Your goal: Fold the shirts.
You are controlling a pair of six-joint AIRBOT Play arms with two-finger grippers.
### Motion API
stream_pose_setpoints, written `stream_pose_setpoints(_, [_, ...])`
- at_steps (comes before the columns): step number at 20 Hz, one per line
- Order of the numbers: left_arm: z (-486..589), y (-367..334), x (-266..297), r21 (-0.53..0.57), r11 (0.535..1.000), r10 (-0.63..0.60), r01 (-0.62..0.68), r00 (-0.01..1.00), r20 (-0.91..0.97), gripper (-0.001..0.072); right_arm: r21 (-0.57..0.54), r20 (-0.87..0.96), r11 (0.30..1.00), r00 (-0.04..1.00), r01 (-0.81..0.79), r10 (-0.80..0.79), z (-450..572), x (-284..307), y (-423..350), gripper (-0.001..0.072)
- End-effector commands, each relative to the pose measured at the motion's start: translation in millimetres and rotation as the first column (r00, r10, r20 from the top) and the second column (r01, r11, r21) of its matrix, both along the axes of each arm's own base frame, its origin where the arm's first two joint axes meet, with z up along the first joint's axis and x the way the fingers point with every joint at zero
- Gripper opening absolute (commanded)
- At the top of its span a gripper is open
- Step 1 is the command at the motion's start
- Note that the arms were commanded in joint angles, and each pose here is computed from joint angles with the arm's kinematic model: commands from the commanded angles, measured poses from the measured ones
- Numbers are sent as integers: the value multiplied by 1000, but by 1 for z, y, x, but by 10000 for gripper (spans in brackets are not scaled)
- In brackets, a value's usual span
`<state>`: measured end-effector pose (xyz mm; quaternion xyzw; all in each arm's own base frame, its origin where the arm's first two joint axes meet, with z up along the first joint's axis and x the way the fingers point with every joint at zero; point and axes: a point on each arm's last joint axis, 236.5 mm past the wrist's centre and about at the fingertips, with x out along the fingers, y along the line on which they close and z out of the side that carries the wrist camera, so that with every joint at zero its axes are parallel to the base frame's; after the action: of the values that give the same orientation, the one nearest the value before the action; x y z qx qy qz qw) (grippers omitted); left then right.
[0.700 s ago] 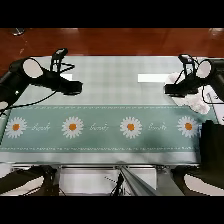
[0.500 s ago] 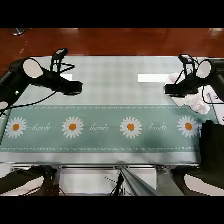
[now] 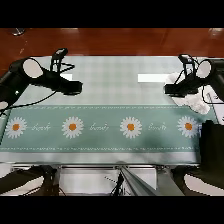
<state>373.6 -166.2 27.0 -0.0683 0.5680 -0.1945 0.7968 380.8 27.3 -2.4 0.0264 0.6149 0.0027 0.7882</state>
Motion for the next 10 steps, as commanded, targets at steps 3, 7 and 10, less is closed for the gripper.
stream_pose_setpoints(3, [1,-1,17,-11,1000,27,-26,998,58,18,8,128,1000,992,3,-4,9,29,1,26])
stream_pose_setpoints(7, [-5,-1,33,-18,999,51,-50,994,92,19,5,285,1000,959,3,-4,26,63,1,27])
stream_pose_setpoints(10, [-18,-1,34,-9,999,51,-51,997,65,18,-63,441,998,897,-2,30,49,96,-11,305])
